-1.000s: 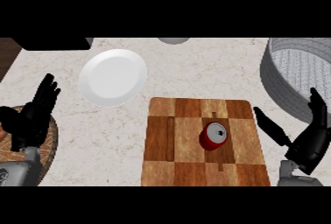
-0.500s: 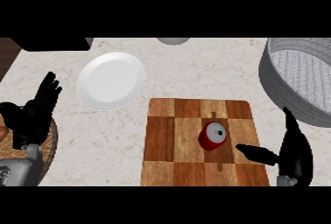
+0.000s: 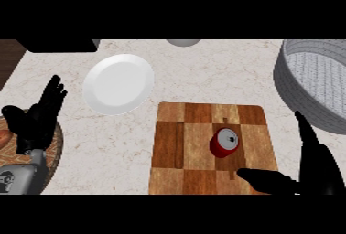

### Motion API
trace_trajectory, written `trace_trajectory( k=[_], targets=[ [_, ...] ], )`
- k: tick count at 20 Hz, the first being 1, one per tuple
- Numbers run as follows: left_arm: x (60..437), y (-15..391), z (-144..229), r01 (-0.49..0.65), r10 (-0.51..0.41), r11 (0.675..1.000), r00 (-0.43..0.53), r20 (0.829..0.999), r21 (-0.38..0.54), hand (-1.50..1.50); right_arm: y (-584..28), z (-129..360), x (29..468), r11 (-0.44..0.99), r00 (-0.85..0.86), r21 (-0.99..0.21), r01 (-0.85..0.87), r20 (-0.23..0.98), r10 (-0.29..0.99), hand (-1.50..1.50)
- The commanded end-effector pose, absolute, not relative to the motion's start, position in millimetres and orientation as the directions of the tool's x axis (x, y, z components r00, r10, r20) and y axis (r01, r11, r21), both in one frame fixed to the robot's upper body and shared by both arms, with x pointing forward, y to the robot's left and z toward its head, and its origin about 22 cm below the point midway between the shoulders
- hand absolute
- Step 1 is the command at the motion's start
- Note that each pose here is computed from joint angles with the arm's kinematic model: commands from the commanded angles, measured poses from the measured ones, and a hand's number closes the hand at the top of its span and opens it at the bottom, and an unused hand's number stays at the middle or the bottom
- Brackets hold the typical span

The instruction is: Pick the can from the cutting board and place it in the basket

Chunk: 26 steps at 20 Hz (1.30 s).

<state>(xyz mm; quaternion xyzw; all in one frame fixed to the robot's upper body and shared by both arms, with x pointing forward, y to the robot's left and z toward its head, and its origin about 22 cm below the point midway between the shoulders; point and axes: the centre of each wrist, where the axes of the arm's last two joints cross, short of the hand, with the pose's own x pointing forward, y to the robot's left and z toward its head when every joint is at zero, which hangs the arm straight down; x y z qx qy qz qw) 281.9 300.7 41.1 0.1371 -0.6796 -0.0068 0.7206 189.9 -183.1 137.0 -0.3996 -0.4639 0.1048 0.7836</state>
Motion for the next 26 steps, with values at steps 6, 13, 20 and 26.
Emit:
trace_trajectory(
  k=[6, 13, 20, 26],
  targets=[
    [300, 300, 66, -0.159, -0.184, 0.968, 0.073, 0.98, 0.194, 0.0, -159, 176, 181, 0.65, 0.627, -0.719, 0.247, 0.63, 0.459, -1.5],
    [289, 288, 58, -0.157, -0.184, 0.969, 0.066, 0.981, 0.193, 0.0, -147, 129, 183, 0.656, 0.62, -0.716, 0.238, 0.632, 0.465, -1.5],
    [295, 306, 45, -0.169, -0.197, 0.964, 0.069, 0.978, 0.206, 0.0, -144, 111, 181, 0.632, 0.586, -0.729, 0.265, 0.642, 0.495, -1.5],
    [291, 294, 38, -0.148, -0.195, 0.968, 0.064, 0.979, 0.202, 0.0, -131, 94, 186, 0.621, 0.586, -0.736, 0.271, 0.638, 0.5, -1.5]
  ],
)
